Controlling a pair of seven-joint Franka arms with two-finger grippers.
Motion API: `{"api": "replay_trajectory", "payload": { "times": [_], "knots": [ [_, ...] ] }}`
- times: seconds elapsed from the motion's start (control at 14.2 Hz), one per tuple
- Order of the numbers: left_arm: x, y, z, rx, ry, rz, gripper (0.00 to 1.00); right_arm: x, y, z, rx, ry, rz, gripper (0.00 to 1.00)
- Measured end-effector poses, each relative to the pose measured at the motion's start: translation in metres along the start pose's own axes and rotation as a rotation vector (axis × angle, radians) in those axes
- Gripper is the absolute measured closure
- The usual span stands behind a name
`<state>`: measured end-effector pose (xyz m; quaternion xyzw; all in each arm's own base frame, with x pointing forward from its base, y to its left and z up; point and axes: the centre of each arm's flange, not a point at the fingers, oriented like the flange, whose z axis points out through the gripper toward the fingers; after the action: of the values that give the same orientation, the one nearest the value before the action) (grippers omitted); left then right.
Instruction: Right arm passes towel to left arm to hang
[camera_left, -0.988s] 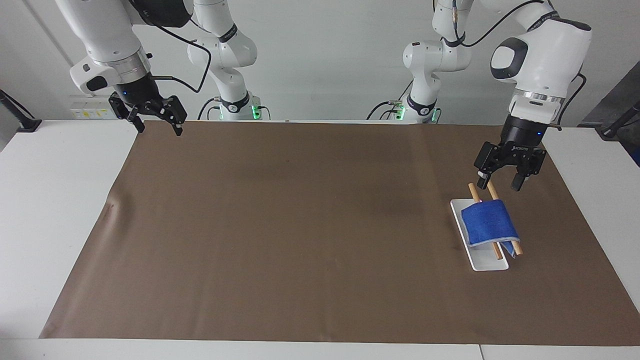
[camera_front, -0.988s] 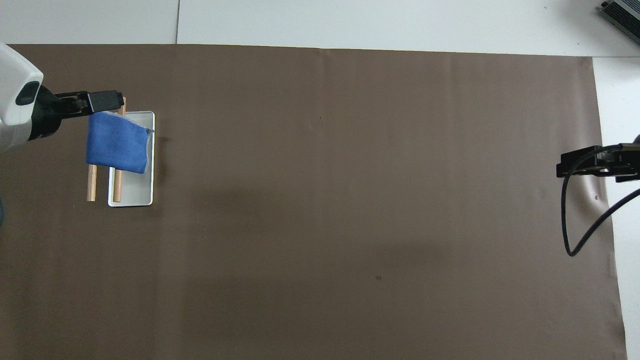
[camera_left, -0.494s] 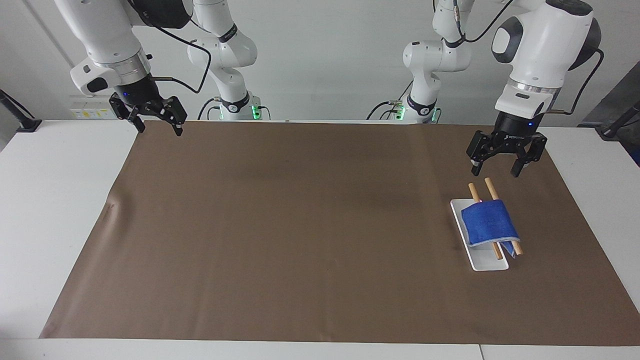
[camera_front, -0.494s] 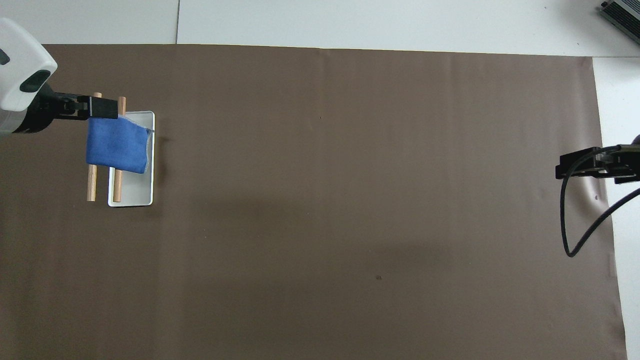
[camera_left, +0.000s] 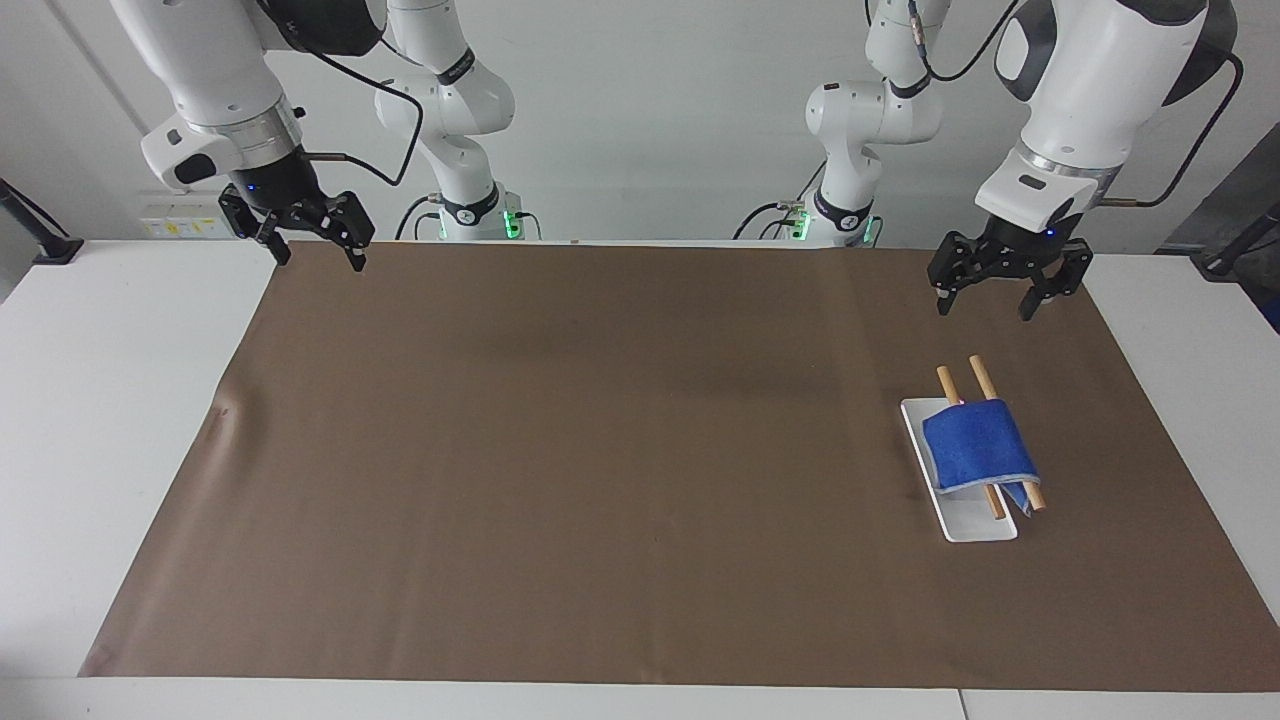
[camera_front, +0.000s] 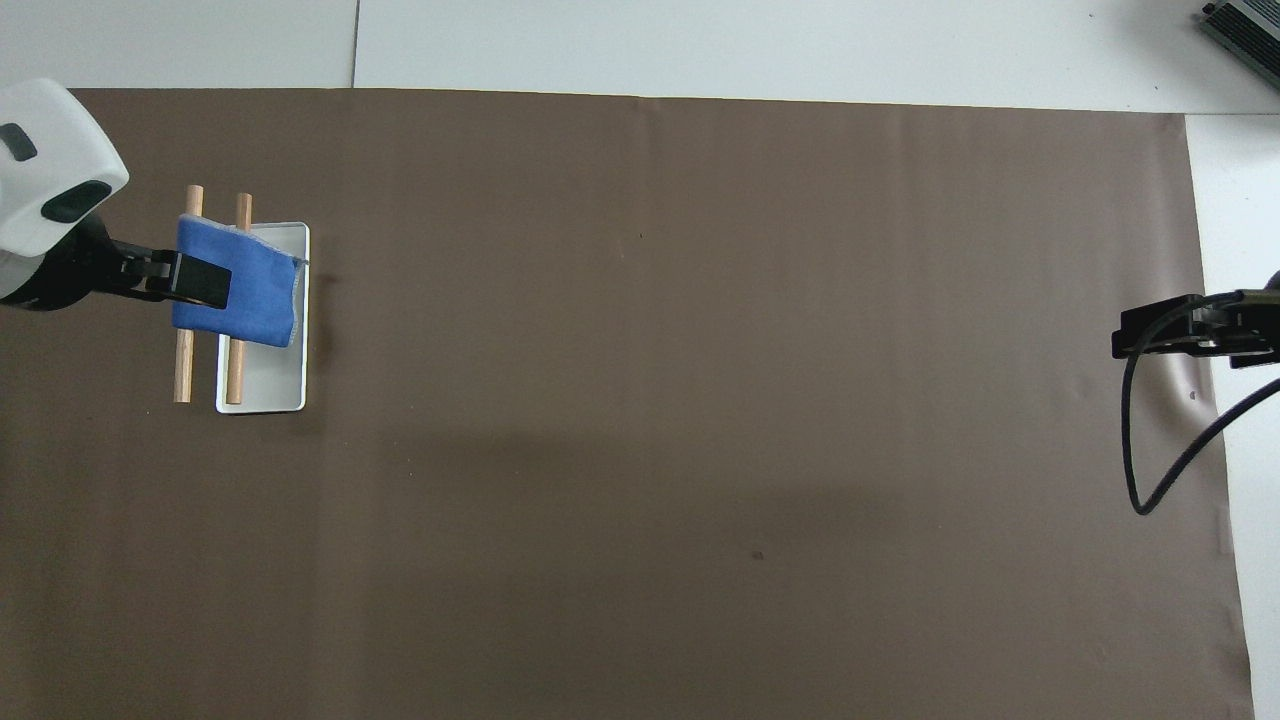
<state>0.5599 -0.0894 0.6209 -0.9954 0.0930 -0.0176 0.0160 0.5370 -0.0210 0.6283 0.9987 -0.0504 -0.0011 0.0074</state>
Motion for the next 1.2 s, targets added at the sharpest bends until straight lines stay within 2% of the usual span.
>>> {"api": "replay_trajectory", "payload": {
  "times": [0.14, 0.56, 1.2],
  "knots": [
    [-0.006, -0.003, -0.001, -0.010, -0.035, -0.008, 0.00, 0.000, 0.000, 0.000, 0.000, 0.000, 0.000, 0.00],
    [-0.022, -0.020, -0.017, -0.041, -0.047, -0.045, 0.00, 0.000, 0.000, 0.000, 0.000, 0.000, 0.000, 0.00],
    [-0.025, -0.021, -0.040, -0.042, -0.022, -0.046, 0.00, 0.000, 0.002, 0.001, 0.000, -0.002, 0.005, 0.00]
  ]
}}
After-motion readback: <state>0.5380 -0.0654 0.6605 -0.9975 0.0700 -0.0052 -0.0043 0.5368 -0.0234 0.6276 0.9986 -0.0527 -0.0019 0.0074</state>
